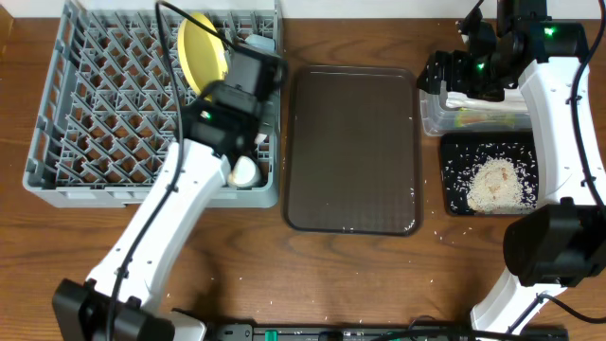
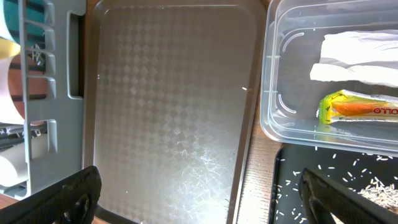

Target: Sort waste into correct bins and load items into the dishwasher

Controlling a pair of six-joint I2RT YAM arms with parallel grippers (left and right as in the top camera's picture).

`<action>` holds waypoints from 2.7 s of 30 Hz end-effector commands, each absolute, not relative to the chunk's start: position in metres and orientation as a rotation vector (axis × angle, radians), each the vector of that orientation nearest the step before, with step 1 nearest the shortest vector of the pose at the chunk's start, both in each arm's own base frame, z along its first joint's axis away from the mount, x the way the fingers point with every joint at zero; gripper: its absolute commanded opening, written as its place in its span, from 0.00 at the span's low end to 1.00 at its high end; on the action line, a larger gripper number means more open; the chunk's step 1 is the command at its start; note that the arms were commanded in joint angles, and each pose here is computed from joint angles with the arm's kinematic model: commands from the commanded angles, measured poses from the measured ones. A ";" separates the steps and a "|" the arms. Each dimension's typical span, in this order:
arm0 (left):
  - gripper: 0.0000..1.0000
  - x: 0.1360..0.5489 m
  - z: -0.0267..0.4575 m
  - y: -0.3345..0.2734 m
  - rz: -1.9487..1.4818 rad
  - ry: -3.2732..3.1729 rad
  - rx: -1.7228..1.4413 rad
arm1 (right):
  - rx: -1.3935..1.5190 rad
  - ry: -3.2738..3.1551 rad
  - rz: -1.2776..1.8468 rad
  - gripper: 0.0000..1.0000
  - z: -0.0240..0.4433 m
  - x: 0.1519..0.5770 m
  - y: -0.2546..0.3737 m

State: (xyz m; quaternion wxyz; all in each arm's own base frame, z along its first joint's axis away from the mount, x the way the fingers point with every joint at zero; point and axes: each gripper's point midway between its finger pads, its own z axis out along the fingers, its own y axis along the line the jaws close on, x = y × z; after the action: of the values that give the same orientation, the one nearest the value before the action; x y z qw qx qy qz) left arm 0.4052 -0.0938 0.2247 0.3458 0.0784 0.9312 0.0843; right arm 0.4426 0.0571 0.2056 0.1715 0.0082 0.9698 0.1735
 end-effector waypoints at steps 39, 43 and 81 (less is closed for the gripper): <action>0.55 0.394 0.248 -0.014 0.202 2.404 -0.249 | -0.004 2.751 0.503 0.99 0.208 0.441 0.067; 0.55 0.370 0.275 -0.019 0.105 2.367 -0.255 | -0.004 2.751 0.503 0.99 0.208 0.441 0.067; 0.55 0.362 0.275 -0.022 0.080 2.386 -0.253 | -0.004 2.751 0.503 0.99 0.208 0.441 0.067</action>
State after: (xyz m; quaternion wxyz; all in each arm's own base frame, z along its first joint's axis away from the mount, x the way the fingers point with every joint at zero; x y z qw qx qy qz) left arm 0.3610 -0.0220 0.2728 0.3605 -0.0907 0.9277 0.0348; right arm 0.4426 0.0571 0.2056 0.1715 0.0082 0.9698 0.1735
